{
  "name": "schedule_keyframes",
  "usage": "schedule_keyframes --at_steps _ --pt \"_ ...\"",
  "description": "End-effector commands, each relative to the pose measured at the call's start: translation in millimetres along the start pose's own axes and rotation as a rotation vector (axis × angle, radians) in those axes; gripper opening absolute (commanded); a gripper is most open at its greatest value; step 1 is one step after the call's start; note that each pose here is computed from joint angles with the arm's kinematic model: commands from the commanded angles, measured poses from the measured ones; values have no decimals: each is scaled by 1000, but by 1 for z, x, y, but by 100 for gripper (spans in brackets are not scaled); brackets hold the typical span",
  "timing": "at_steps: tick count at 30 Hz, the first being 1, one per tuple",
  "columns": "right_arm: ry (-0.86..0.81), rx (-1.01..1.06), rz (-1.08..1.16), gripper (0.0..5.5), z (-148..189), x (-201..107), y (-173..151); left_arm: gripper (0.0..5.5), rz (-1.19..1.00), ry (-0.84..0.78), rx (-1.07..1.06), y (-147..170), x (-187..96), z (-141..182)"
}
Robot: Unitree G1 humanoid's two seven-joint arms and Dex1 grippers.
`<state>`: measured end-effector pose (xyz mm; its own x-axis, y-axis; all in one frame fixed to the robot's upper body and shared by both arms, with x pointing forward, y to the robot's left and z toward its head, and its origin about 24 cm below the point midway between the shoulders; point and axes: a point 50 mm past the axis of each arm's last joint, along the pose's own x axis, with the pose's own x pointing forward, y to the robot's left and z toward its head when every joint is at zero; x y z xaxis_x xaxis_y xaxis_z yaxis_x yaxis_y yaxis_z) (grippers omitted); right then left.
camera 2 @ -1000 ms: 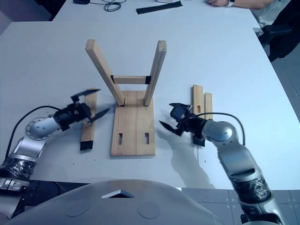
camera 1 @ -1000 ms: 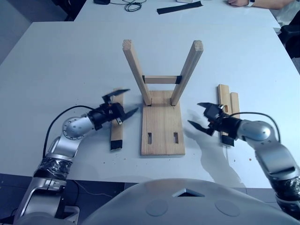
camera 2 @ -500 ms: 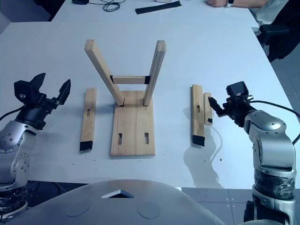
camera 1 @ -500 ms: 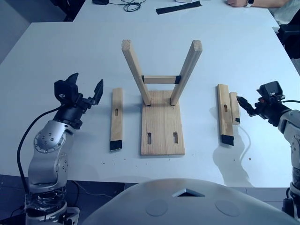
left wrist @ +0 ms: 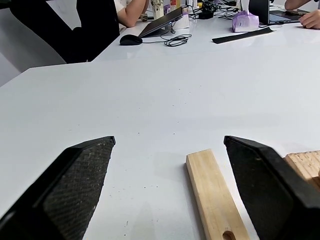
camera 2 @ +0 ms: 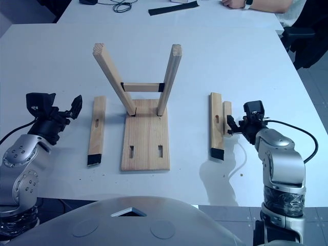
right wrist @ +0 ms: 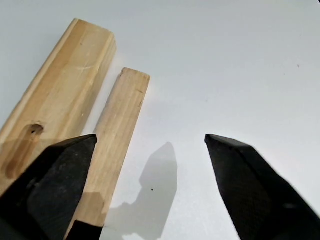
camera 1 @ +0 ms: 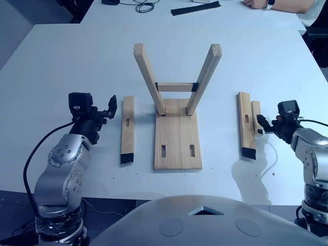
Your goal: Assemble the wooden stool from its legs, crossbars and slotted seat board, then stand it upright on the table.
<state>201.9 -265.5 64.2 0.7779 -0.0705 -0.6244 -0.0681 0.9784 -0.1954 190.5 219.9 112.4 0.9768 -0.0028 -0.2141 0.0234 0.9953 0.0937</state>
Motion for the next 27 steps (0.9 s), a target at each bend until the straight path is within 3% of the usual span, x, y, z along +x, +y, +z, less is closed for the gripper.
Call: schedule_keyframes --at_steps 1,14,27 --pt "6 -11 5 400 -6 1 7 406 -23 0 27 -5 2 2" --pt "71 -26 35 400 -32 -2 14 406 -51 4 82 -9 2 2" --pt "125 93 48 209 -50 -2 22 406 -78 1 115 -11 7 7"
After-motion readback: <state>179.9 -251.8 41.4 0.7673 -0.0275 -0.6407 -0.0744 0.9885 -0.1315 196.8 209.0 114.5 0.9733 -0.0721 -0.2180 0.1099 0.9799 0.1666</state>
